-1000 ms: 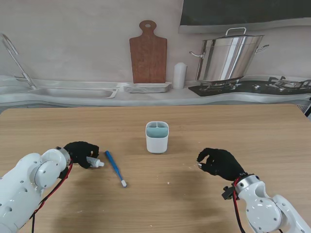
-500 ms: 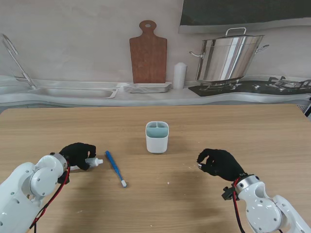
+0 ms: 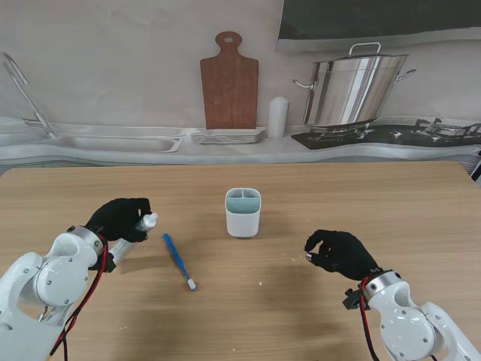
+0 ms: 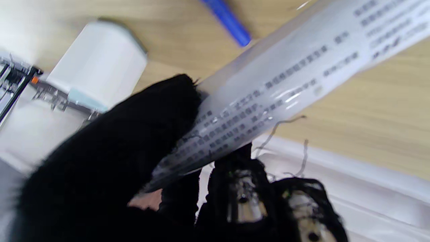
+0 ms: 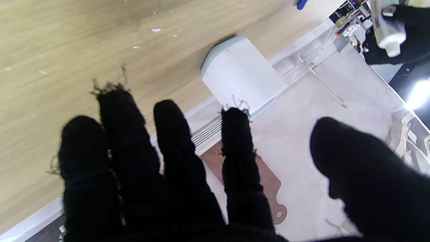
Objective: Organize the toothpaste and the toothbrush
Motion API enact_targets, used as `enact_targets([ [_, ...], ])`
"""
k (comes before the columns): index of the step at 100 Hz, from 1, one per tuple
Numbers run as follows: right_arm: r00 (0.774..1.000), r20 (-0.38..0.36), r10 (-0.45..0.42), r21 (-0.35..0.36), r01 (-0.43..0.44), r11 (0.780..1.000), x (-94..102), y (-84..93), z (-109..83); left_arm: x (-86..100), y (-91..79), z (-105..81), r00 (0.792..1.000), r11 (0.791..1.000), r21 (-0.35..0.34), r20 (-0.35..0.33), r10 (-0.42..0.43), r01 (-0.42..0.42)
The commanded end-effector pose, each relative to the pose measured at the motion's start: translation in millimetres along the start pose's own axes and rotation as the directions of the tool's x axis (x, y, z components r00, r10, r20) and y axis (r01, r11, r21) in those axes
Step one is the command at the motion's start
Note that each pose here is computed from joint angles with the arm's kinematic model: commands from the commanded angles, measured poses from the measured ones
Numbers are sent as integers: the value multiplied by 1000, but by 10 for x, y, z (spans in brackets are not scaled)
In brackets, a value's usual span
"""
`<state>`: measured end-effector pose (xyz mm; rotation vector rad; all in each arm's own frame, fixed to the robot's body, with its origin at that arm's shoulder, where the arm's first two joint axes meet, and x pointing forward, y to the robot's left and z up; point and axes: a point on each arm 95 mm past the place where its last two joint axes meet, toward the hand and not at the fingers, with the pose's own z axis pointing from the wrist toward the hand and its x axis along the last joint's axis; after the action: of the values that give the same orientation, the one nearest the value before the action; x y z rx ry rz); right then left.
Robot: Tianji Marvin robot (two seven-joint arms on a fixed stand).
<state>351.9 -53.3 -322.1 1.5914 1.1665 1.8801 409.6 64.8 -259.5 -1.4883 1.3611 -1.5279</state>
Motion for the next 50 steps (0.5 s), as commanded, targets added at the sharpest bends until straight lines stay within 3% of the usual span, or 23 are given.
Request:
enact_targets([
  [1, 1000, -4, 2, 21, -2, 1000, 13, -52, -12, 200, -169, -9, 999, 998, 53, -41, -18, 20],
  [27, 1000, -10, -1, 10, 1, 1000, 20, -28, -4, 654, -414, -23, 986, 979, 148, -115, -124, 141],
  [50, 1000, -19, -7, -4, 7, 1000, 38, 9, 5, 1012, -524, 27, 965, 962, 179, -202, -168, 205],
])
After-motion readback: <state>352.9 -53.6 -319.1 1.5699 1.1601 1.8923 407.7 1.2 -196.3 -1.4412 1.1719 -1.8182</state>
